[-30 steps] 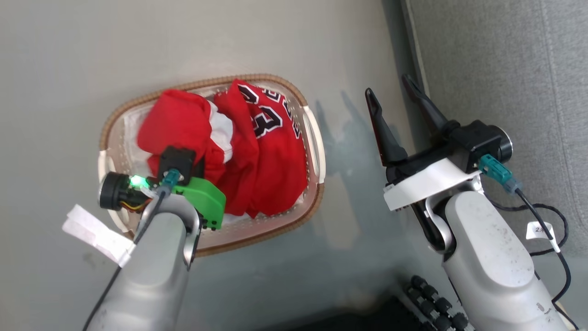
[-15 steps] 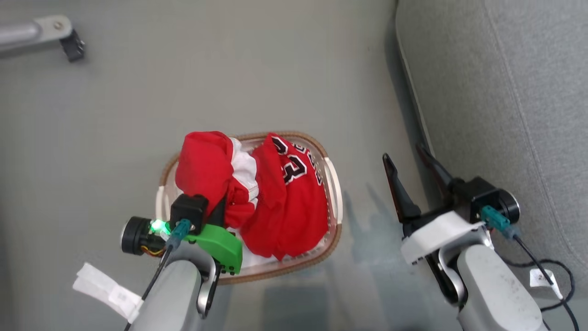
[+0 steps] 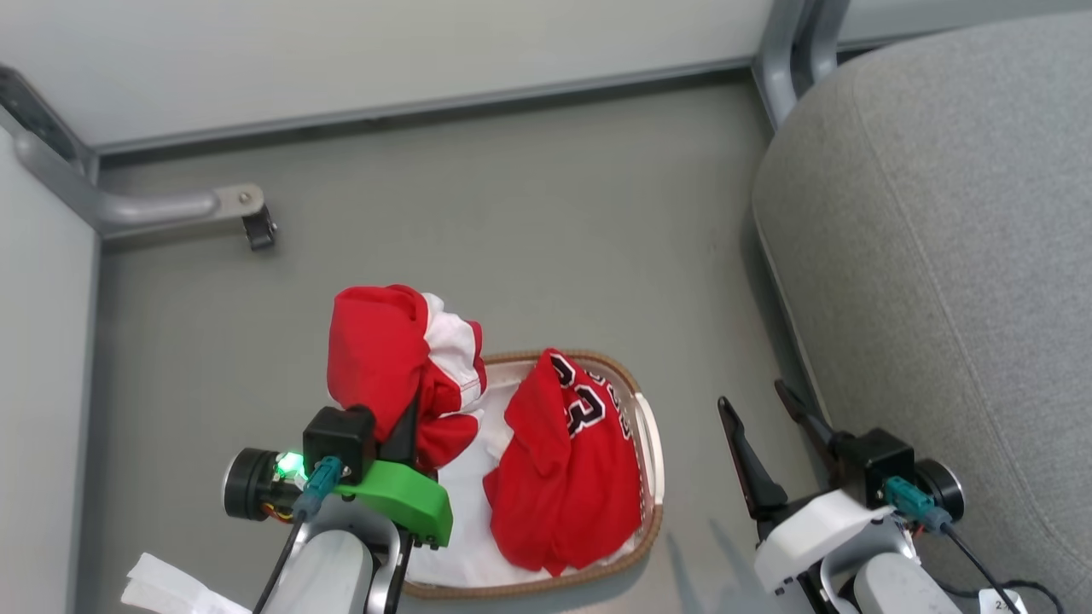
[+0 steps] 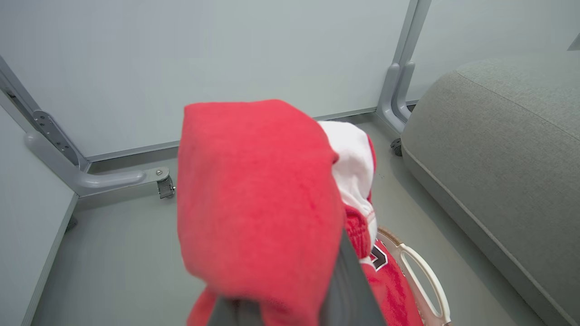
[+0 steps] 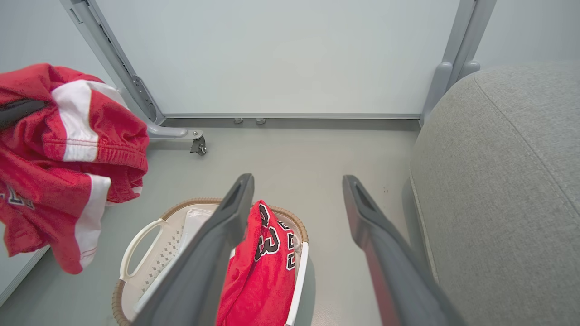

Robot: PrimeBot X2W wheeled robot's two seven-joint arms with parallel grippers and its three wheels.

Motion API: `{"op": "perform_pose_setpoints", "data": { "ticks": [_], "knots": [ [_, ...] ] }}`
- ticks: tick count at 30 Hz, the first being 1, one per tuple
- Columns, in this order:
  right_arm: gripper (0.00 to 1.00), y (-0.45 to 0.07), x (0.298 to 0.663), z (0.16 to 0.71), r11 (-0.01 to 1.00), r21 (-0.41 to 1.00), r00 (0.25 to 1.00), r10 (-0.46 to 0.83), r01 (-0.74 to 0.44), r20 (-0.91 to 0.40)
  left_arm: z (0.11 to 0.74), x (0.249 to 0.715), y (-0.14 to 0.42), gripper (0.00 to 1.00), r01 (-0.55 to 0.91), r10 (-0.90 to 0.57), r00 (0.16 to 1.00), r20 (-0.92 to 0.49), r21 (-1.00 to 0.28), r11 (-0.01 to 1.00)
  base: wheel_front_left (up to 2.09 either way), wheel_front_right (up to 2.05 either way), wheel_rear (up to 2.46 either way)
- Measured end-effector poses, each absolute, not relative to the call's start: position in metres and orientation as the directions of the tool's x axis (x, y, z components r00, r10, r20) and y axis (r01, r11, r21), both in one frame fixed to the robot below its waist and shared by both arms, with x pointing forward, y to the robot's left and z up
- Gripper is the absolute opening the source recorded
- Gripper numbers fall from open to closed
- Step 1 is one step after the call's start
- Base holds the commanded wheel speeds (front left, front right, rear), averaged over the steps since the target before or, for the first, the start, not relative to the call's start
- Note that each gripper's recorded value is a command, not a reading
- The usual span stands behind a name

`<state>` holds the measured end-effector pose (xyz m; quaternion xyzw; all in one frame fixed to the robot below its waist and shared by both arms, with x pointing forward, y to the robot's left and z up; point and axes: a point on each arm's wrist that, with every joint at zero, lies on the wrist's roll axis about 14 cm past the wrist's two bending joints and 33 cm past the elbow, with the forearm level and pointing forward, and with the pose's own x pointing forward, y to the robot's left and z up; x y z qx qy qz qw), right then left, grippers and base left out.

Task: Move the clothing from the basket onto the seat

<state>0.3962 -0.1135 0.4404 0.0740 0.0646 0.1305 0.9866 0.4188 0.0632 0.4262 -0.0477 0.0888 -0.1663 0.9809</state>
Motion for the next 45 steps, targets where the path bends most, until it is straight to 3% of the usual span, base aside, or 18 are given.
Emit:
{"op": "perform_pose_setpoints", "data": {
  "ticks": [13, 20, 24, 36, 45],
  "knots": [
    [1.00, -0.100, 0.367, 0.473, 0.944, 0.144, 0.953, 0.303, -0.296, -0.024, 0.547, 0.409, 0.067, 0.00, 0.354, -0.340, 0.924, 0.177, -0.056, 0.933, 0.00, 0.00, 0.00],
    [1.00, -0.093, 0.362, 0.475, 0.938, 0.159, 0.949, 0.315, -0.309, -0.014, 0.581, 0.406, 0.061, 0.00, 0.381, -0.357, 0.894, 0.272, -0.038, 0.924, 0.00, 0.00, 0.00],
    [1.00, -0.070, 0.361, 0.483, 0.911, 0.169, 0.925, 0.380, -0.377, 0.011, 0.584, 0.402, 0.055, 0.00, 0.403, -0.376, 0.883, 0.280, -0.041, 0.914, 0.00, 0.00, 0.00],
    [1.00, 0.048, 0.359, 0.561, 0.673, 0.085, 0.673, 0.707, -0.734, 0.217, 0.571, 0.394, 0.048, 0.00, 0.425, -0.396, 0.885, 0.245, -0.079, 0.902, 0.00, 0.00, 0.00],
    [1.00, 0.092, 0.350, 0.544, 0.545, 0.012, 0.541, 0.830, -0.838, 0.138, 0.569, 0.388, 0.046, 0.00, 0.431, -0.398, 0.887, 0.236, -0.107, 0.896, 0.00, 0.00, 0.00]
  ]
}}
